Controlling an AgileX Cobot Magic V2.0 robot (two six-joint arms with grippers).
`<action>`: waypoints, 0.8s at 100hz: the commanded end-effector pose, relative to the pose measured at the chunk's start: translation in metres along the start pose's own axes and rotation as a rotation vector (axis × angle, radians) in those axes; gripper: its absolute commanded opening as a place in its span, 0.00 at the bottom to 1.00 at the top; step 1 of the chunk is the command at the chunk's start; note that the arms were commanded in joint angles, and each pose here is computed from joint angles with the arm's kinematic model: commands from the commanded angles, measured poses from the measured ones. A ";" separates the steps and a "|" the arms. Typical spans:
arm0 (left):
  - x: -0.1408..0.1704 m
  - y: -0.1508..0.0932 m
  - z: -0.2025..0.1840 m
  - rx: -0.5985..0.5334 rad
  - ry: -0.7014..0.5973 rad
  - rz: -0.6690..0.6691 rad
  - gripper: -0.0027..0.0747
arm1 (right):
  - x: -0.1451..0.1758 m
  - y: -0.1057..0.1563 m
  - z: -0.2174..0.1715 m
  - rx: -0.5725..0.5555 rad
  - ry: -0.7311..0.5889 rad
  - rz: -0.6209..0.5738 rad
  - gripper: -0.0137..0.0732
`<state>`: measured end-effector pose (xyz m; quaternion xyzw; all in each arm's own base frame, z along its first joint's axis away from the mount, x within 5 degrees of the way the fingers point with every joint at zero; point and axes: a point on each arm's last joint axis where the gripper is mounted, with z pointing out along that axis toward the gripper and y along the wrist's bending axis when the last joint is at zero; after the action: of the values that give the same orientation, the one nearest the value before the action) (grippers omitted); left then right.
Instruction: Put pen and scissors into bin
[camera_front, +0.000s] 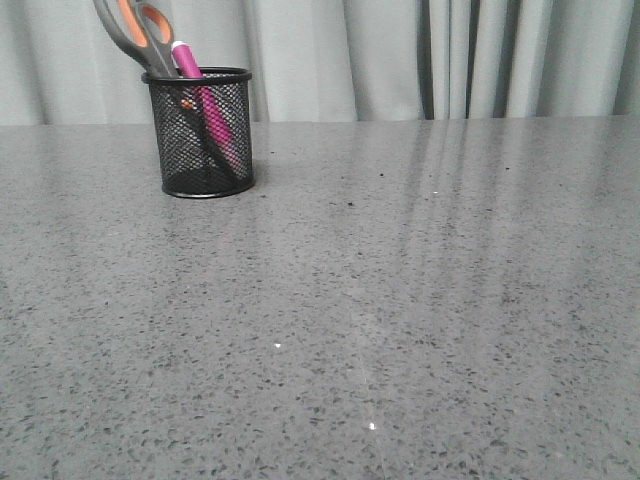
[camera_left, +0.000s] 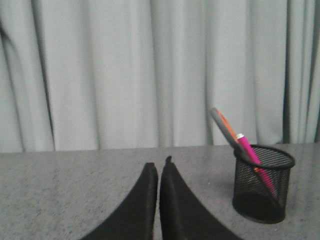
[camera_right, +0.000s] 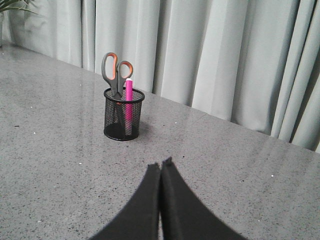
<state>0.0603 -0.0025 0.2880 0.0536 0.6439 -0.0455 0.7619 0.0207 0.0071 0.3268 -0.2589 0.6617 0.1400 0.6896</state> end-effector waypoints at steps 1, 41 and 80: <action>0.001 0.001 0.002 -0.021 0.009 0.031 0.01 | -0.014 -0.002 -0.001 0.013 -0.092 -0.023 0.09; 0.048 -0.005 -0.002 -0.035 0.097 -0.001 0.01 | -0.014 -0.002 -0.001 0.013 -0.092 -0.023 0.09; 0.107 0.000 -0.024 -0.179 0.324 -0.066 0.01 | -0.014 -0.002 -0.001 0.013 -0.092 -0.023 0.09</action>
<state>0.0553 -0.0003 0.1880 -0.0215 0.7700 -0.0049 0.6376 0.0207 0.0071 0.3268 -0.2589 0.6617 0.1400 0.6896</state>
